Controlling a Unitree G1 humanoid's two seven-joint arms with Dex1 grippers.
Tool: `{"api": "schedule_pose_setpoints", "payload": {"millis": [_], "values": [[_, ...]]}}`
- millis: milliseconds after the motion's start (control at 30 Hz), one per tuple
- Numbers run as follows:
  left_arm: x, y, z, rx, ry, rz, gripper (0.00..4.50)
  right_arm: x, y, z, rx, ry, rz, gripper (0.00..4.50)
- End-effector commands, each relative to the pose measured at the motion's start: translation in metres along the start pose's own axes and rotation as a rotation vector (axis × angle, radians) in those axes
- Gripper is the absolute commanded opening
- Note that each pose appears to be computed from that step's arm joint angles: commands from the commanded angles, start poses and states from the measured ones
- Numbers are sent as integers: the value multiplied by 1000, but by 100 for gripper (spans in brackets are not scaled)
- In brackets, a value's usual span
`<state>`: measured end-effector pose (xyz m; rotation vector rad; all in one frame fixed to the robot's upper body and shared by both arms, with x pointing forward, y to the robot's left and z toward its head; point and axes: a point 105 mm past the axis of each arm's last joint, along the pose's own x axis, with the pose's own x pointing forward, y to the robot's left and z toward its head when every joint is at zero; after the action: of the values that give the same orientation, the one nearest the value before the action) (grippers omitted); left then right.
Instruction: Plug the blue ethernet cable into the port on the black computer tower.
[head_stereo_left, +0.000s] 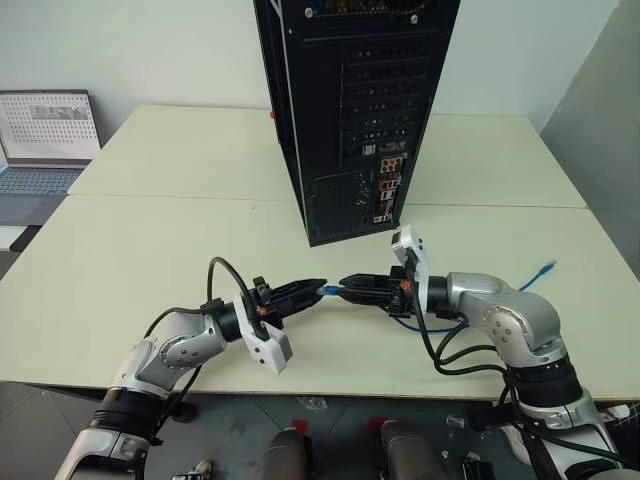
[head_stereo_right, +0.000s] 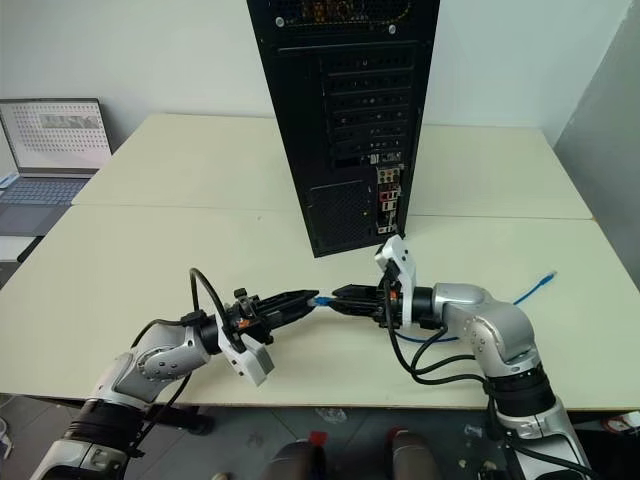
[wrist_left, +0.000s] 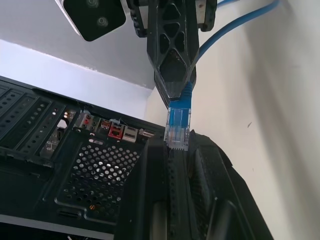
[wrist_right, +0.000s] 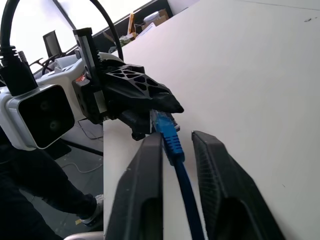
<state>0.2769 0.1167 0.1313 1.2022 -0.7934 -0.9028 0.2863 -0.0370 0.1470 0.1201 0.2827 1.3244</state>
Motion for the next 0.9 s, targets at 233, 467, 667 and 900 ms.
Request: {"api": "schedule_pose_setpoints", "payload": {"millis": [233,467,667,900], "values": [[2,11,4,47,-19,36,23,1,4,8,-15,-15,20,0],[3,11,5,49,-24,35,23,-1,0,8,4,-18,17,143],[4,11,7,55,-32,37,23,-4,1,5,69,-7,42,256],[5,12,8,58,-31,37,23,-3,2,11,97,-40,56,256]]}}
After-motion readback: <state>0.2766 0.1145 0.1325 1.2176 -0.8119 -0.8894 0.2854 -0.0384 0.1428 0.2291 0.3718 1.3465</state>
